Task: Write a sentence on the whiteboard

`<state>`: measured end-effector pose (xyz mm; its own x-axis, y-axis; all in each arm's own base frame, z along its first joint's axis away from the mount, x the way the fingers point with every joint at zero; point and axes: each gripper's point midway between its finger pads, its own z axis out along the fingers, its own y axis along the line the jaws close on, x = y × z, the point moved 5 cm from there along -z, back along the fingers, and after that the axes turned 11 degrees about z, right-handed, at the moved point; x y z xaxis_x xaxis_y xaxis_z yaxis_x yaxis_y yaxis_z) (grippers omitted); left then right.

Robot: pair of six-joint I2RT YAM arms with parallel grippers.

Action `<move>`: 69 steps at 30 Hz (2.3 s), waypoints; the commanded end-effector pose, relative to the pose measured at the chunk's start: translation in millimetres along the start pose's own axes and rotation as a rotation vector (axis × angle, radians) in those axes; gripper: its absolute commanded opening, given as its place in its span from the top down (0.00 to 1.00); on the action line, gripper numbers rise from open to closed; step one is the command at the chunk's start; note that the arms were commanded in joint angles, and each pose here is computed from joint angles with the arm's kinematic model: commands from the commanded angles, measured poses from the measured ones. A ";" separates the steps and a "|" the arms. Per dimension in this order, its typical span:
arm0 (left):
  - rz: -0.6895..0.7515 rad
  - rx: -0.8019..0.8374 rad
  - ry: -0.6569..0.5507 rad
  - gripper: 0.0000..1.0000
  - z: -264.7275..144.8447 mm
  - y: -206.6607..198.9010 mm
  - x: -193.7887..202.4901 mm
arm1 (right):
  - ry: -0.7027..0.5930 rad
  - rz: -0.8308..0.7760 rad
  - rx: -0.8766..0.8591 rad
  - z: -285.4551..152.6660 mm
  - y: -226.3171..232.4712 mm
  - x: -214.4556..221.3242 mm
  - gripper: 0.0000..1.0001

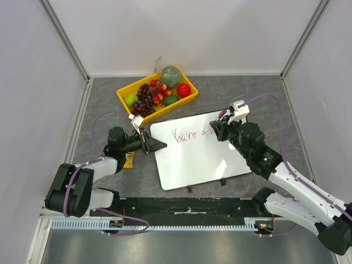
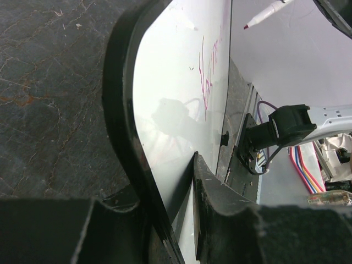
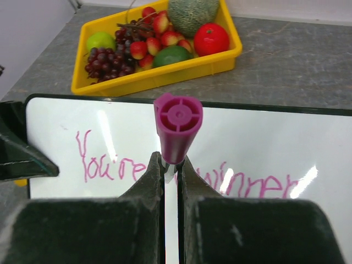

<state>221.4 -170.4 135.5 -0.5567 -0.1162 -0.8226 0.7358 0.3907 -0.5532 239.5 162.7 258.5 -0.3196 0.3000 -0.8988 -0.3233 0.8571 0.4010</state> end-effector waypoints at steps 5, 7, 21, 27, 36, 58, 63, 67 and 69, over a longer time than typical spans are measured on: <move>0.113 -0.032 0.059 0.98 3.0 11.8 19.2 | -0.086 -0.021 -0.118 -2.0 40.2 -10.3 1.00; 0.116 -0.034 0.056 0.98 3.0 11.7 18.4 | -0.084 -0.027 -0.137 -3.2 45.3 -6.4 1.00; 0.114 -0.033 0.058 0.98 2.8 11.5 19.1 | -0.067 -0.106 -0.239 -14.7 85.2 19.5 1.00; 0.116 -0.031 0.057 0.98 2.7 11.2 18.8 | -0.063 -0.126 -0.234 -20.6 89.3 28.8 1.00; 0.115 -0.037 0.057 0.98 2.7 12.0 19.0 | -0.089 -0.126 -0.234 -29.6 80.2 29.9 1.00; 0.114 -0.035 0.059 0.98 2.7 11.7 19.0 | -0.070 -0.113 -0.295 -18.6 92.1 53.4 1.00; 0.114 -0.038 0.058 0.98 2.5 11.9 19.2 | -0.071 -0.097 -0.325 -12.4 101.9 56.5 1.00; 0.113 -0.037 0.060 0.98 2.7 11.9 19.2 | -0.053 -0.089 -0.338 -5.8 108.8 63.2 1.00; 0.114 -0.038 0.058 0.98 2.4 11.7 19.1 | -0.045 -0.087 -0.333 -2.5 109.3 67.4 1.00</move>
<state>221.6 -170.4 135.5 -0.5573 -0.1161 -0.8222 0.7353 0.3908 -0.5536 179.7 263.4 227.3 -0.2546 0.1824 -0.9497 -0.6037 0.7372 0.3035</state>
